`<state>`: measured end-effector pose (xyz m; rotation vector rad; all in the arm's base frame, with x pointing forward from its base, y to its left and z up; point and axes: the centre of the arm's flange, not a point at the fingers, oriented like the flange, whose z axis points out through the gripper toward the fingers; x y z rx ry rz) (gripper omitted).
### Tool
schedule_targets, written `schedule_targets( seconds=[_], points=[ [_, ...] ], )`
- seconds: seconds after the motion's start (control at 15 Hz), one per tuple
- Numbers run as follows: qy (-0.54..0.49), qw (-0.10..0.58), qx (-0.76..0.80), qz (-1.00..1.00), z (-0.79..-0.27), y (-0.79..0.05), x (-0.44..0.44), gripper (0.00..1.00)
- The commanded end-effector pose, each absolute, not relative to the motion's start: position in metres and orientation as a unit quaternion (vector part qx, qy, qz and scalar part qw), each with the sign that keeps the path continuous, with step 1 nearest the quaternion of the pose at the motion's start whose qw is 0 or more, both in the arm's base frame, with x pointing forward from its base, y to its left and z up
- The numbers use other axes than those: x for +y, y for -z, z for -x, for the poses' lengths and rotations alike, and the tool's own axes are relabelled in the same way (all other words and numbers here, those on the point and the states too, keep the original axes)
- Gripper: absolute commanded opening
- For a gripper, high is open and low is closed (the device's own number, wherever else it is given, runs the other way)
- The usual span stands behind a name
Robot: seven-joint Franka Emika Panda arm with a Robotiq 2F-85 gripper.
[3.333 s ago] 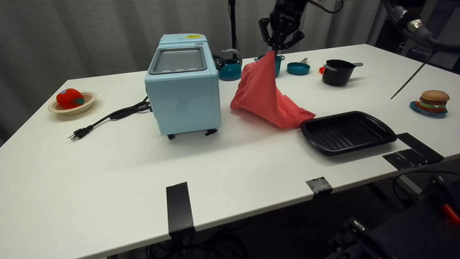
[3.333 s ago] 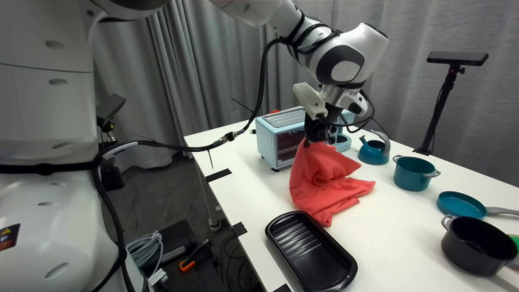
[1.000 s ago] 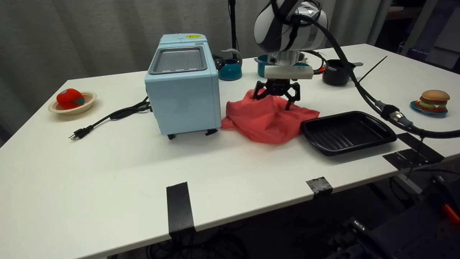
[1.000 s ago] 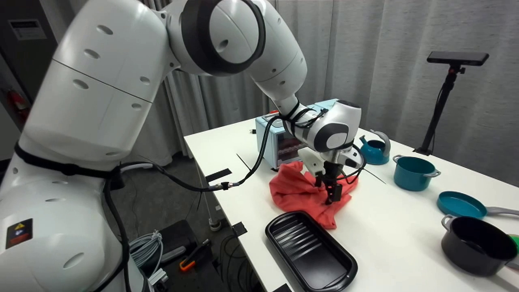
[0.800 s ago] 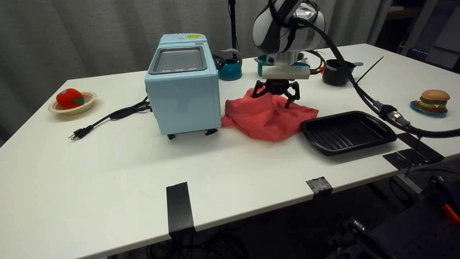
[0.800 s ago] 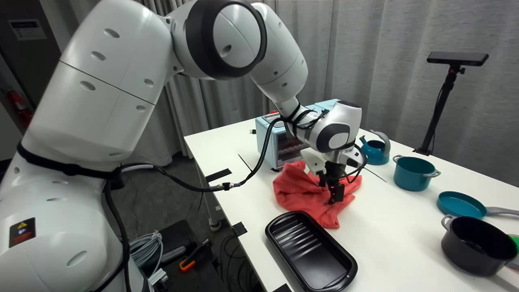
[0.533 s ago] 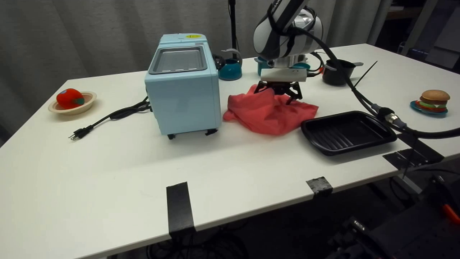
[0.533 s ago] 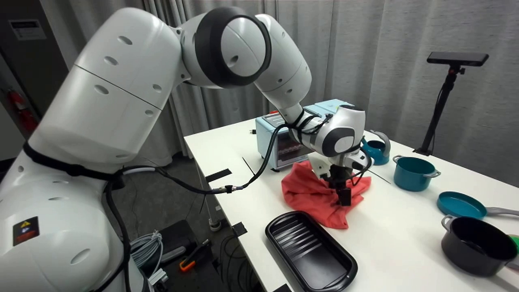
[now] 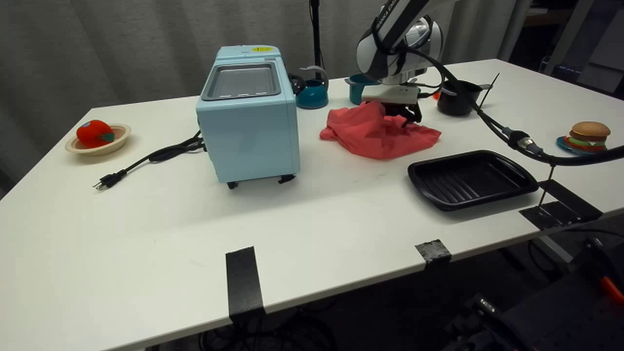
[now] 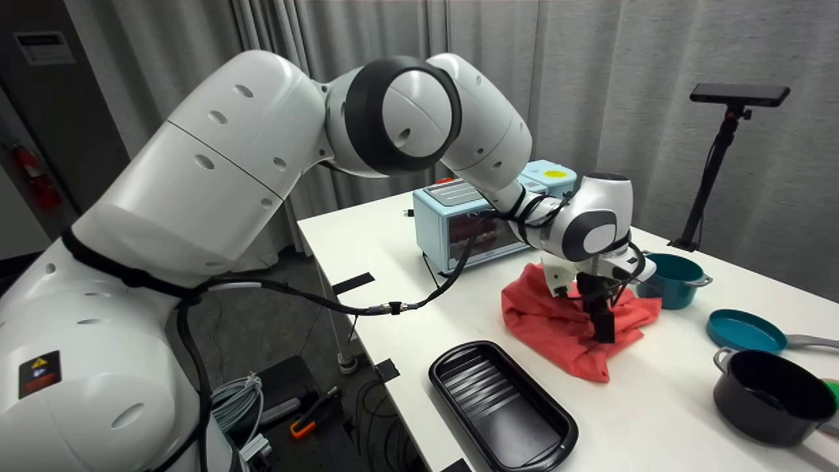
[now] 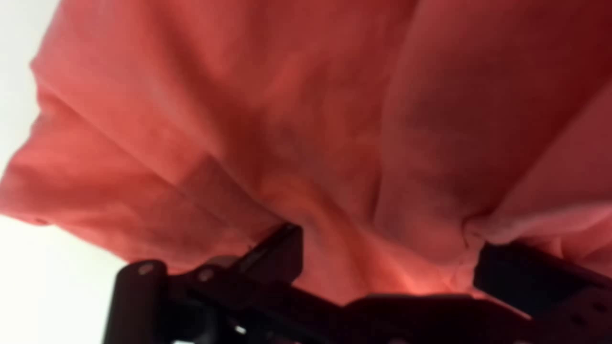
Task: Unfold the peach cloth on the table.
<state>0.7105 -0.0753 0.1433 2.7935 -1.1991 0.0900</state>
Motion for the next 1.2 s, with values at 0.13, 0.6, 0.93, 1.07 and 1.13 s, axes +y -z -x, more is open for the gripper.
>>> schedule_targets(
  seconds=[0.13, 0.6, 0.93, 1.07, 1.13],
  points=[
    [-0.014, 0.082, -0.429, -0.9, -0.742, -0.133, -0.114, 1.0],
    [0.028, 0.095, -0.426, -0.899, -0.745, -0.195, -0.141, 1.0],
    [0.003, 0.074, -0.426, -0.902, -0.756, -0.23, -0.142, 1.0],
    [-0.007, 0.056, -0.426, -0.903, -0.762, -0.235, -0.135, 1.0],
    [-0.01, 0.049, -0.427, -0.903, -0.764, -0.234, -0.131, 1.0]
  ],
)
